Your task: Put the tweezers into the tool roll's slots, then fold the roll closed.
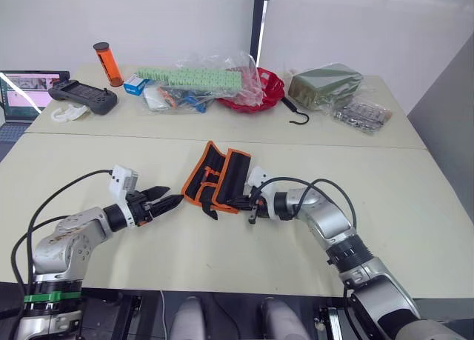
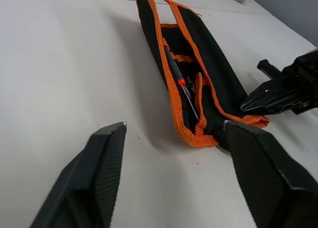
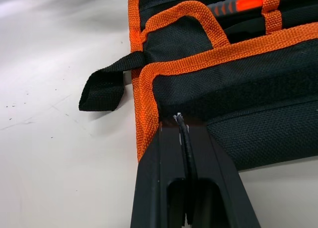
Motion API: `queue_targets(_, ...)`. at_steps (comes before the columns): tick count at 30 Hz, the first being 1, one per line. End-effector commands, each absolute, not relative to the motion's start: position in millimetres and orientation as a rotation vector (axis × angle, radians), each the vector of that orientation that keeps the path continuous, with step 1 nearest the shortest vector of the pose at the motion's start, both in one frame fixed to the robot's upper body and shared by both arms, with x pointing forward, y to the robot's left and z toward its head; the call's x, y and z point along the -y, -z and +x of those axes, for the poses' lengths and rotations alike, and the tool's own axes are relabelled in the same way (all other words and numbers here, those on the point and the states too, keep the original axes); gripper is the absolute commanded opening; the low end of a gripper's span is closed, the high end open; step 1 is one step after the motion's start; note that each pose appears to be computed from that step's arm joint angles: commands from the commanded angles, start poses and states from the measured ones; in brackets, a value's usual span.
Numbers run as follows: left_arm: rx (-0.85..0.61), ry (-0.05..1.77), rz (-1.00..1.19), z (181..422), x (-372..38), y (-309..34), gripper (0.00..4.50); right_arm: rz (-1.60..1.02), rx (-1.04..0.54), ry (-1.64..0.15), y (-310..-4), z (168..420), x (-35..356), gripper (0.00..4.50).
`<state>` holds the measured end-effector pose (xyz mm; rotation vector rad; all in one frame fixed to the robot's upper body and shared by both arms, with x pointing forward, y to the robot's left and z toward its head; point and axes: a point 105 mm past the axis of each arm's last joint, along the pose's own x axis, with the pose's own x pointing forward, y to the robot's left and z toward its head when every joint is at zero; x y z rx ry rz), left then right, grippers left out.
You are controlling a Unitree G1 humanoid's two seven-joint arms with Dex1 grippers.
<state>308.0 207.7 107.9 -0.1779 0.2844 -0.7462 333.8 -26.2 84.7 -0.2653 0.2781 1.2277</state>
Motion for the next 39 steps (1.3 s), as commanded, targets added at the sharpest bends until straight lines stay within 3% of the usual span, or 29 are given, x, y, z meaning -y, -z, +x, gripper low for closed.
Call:
queue_targets(1,-0.250,0.750,-0.188,314,-204,-116,2.04,-0.293,-0.355,-1.208,-67,331,35,0.00)
queue_targets(7,-0.244,0.763,-0.203,319,-193,-113,0.08,-0.289,-0.355,-1.204,-68,331,36,0.00)
queue_targets(8,-0.243,0.765,-0.206,319,-193,-113,0.03,-0.289,-0.355,-1.204,-68,331,36,0.00)
queue_targets(19,-0.228,0.802,-0.216,320,-189,-122,0.03,-0.278,-0.340,-1.207,-72,331,34,0.00)
queue_targets(33,-0.192,1.020,-0.204,315,-146,-136,0.03,-0.273,-0.320,-1.192,-80,328,38,0.00)
queue_targets(39,-0.220,0.867,-0.158,333,-168,-129,0.03,-0.271,-0.327,-1.185,-77,326,38,0.00)
